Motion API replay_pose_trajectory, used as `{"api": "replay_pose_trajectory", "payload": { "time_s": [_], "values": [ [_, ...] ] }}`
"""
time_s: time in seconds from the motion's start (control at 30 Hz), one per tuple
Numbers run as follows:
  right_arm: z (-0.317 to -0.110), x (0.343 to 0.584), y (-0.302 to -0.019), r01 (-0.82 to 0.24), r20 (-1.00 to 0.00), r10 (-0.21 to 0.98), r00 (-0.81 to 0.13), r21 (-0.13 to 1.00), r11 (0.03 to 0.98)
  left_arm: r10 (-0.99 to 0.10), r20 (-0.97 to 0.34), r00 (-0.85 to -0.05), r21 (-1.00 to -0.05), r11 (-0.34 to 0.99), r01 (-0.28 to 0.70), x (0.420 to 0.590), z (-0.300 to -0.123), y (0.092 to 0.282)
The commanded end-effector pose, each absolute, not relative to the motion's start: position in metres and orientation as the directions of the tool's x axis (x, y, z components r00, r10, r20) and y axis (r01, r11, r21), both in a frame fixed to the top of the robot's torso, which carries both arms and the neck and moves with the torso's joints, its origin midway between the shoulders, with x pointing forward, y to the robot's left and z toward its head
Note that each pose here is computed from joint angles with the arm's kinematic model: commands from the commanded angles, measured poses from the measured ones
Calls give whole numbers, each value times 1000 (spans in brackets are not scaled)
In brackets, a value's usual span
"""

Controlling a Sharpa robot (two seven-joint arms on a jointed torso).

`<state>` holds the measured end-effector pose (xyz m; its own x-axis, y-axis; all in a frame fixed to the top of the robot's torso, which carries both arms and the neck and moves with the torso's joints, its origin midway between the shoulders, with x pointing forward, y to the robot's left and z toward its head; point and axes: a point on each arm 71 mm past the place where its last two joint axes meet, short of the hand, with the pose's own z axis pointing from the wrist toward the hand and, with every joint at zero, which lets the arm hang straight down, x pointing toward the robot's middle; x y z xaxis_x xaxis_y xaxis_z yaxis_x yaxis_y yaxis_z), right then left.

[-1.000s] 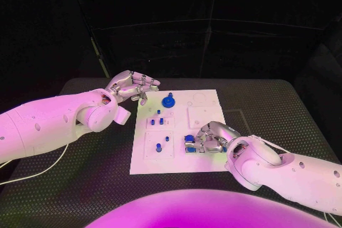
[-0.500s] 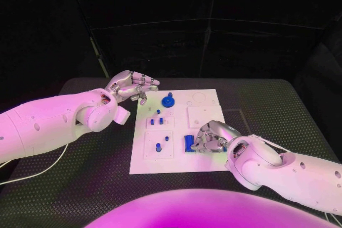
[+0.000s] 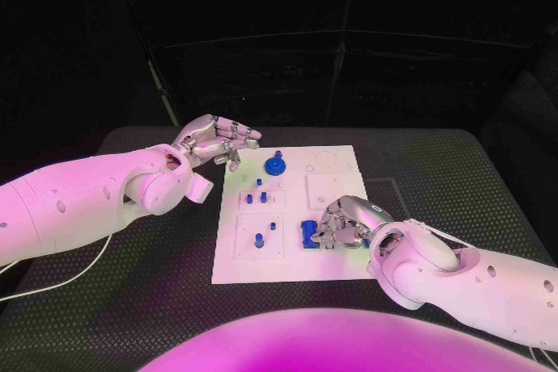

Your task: Assemble the parts on the task board

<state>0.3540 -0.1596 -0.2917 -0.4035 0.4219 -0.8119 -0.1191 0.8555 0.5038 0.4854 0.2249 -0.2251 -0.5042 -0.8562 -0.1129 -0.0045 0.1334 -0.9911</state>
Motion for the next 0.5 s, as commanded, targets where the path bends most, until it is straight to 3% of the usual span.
{"api": "replay_pose_trajectory", "payload": {
  "time_s": [0.03,0.3,0.5],
  "values": [
    [-287,354,-164,-110,-805,462,-372,532,839,-853,-105,-511,-992,125,-4,485,-224,224],
    [-282,352,-195,-27,-782,514,-353,558,830,-852,-104,-513,-992,125,-8,485,-224,224],
    [-277,354,-229,26,-807,493,-324,513,858,-852,-104,-513,-992,125,-6,485,-224,223]
  ]
}}
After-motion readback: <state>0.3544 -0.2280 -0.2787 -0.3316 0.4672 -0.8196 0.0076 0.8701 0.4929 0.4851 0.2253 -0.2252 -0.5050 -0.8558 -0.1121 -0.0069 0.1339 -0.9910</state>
